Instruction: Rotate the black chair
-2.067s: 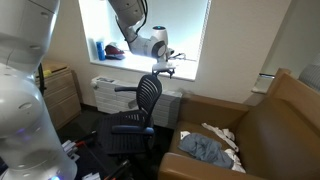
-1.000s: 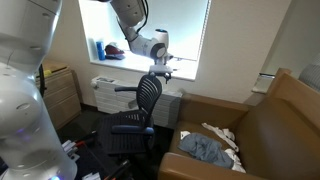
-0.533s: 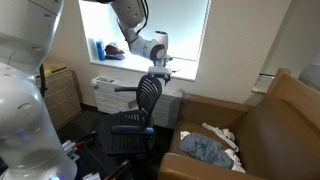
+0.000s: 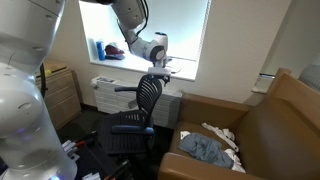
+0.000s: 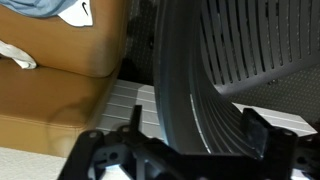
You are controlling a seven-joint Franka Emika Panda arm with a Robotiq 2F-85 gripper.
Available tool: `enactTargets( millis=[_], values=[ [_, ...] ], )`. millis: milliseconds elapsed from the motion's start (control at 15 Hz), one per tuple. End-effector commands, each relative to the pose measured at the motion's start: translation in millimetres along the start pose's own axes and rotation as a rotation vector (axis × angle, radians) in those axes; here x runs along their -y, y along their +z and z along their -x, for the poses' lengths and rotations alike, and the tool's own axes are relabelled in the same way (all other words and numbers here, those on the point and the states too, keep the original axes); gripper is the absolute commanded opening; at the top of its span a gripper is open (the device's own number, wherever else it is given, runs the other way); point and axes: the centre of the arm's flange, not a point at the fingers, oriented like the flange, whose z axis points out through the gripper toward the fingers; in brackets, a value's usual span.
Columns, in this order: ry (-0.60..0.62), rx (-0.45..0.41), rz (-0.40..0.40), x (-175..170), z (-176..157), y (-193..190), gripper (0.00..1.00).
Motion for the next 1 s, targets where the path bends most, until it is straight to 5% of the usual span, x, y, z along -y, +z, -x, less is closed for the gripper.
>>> enactTargets(
  millis=[0,733,933],
  values=[
    [-0.006,-0.004,-0.003,0.0,0.1,-0.3,0.8],
    [-0.013,-0.042,0.024,-5.2,0.1,-5.6,0.03],
    [-0.045,-0.039,0.021,-5.2,0.4,-5.0,0.06]
  ],
)
